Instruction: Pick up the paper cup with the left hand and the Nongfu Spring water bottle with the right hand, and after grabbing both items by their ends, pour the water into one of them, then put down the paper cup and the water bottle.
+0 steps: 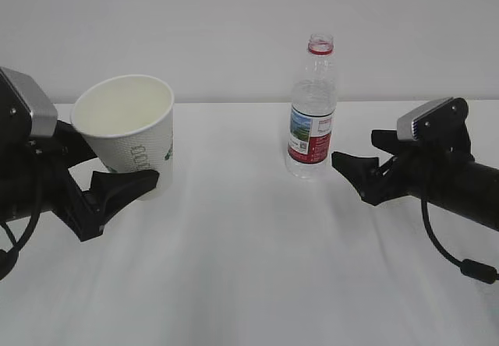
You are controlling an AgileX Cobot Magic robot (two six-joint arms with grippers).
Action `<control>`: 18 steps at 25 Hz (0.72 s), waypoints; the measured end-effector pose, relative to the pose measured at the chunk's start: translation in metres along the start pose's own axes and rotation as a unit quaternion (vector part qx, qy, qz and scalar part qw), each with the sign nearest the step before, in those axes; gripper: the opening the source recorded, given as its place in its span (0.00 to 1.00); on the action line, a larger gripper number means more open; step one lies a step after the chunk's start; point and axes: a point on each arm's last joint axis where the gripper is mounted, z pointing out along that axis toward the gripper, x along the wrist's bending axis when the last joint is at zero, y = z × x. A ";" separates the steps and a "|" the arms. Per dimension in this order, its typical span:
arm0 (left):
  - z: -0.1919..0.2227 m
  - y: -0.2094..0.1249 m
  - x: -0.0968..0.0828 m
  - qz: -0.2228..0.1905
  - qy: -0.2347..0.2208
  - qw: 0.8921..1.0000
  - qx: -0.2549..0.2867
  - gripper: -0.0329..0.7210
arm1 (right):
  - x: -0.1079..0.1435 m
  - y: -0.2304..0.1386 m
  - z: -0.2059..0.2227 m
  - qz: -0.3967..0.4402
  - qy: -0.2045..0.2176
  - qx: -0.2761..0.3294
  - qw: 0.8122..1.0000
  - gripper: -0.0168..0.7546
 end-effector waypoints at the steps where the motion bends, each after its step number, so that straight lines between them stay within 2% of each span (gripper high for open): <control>1: 0.000 0.000 0.000 0.000 0.000 1.000 0.000 0.80 | -0.001 0.000 0.003 -0.006 0.005 0.000 1.000 0.89; 18: 0.000 -0.001 0.000 0.001 0.000 1.000 0.003 0.80 | -0.003 -0.007 0.060 -0.020 0.030 0.018 0.999 0.88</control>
